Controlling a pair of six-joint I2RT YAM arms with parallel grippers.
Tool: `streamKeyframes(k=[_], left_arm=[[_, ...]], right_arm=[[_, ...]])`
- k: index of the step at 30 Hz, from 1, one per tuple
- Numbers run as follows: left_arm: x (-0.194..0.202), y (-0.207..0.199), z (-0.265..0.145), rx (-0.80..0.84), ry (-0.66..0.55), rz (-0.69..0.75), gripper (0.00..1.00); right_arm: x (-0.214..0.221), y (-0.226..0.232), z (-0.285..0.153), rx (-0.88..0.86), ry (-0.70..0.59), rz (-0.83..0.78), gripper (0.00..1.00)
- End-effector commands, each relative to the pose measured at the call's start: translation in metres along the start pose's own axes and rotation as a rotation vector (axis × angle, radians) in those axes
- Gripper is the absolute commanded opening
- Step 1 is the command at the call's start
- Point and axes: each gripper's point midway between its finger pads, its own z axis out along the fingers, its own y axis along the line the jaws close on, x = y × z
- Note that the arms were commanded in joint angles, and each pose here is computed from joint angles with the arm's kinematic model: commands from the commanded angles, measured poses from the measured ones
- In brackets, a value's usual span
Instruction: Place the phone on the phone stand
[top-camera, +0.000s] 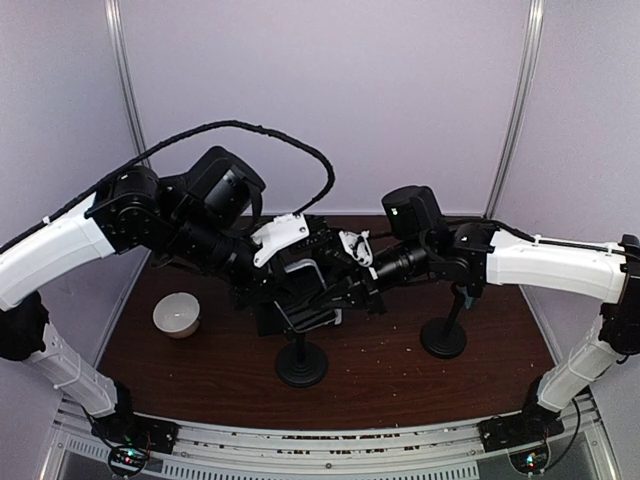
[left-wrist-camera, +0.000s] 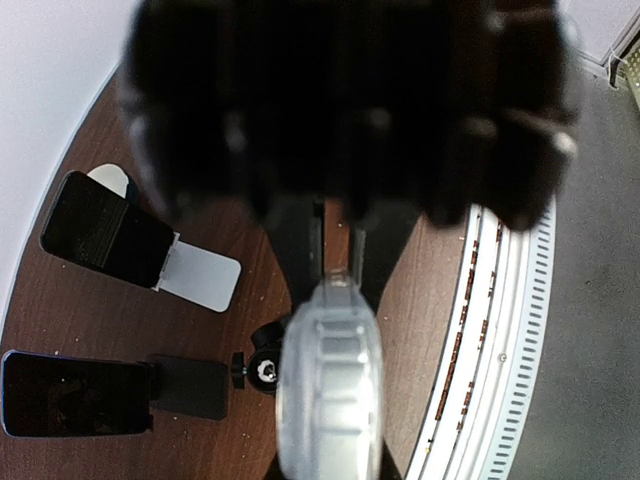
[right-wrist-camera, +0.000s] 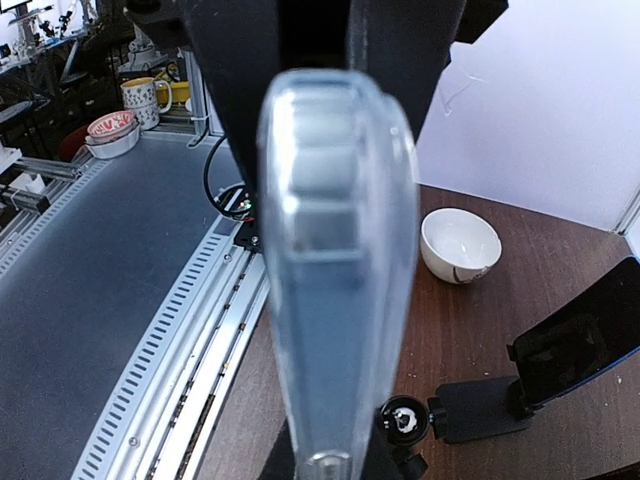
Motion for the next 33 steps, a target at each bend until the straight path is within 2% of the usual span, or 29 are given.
streamKeyframes(k=[1,2,4,6,7,10,13,15,18,22,28,33], left_arm=[[0.085,0.007,0.036,-0.008,0.318,-0.016,0.00],[0.082,0.007,0.039,-0.008,0.291,-0.013,0.00],[0.073,0.008,0.044,-0.015,0.221,0.003,0.12],[0.060,0.011,0.047,-0.033,0.130,0.023,0.19],[0.053,0.015,0.046,-0.053,0.080,0.036,0.27],[0.034,0.025,0.044,-0.106,-0.093,0.057,0.48],[0.023,0.037,0.037,-0.161,-0.302,0.060,0.59],[0.027,0.030,0.036,-0.132,-0.432,0.078,0.65],[0.034,0.015,0.035,-0.084,-0.587,0.107,0.69],[0.056,0.003,0.047,0.003,-0.632,0.095,0.69],[0.079,0.008,0.071,0.094,-0.608,0.015,0.68],[0.082,-0.001,0.086,0.168,-0.569,0.017,0.61]], right_arm=[[0.003,-0.001,0.006,0.015,-0.033,-0.032,0.00],[0.001,-0.001,0.005,0.021,-0.046,-0.038,0.00],[0.000,-0.002,0.005,0.034,-0.066,-0.039,0.00],[-0.003,-0.005,0.005,0.041,-0.084,-0.038,0.00],[-0.004,-0.006,0.006,0.041,-0.091,-0.034,0.00],[-0.006,-0.007,0.009,0.036,-0.101,-0.029,0.00],[-0.005,-0.010,0.010,0.042,-0.105,-0.028,0.00],[-0.004,-0.011,0.012,0.044,-0.103,-0.024,0.00],[-0.002,-0.012,0.015,0.040,-0.114,-0.014,0.00],[0.000,-0.017,0.017,0.058,-0.117,-0.006,0.00],[-0.005,-0.020,0.016,0.077,-0.124,-0.012,0.00],[-0.005,-0.024,0.018,0.109,-0.113,-0.010,0.00]])
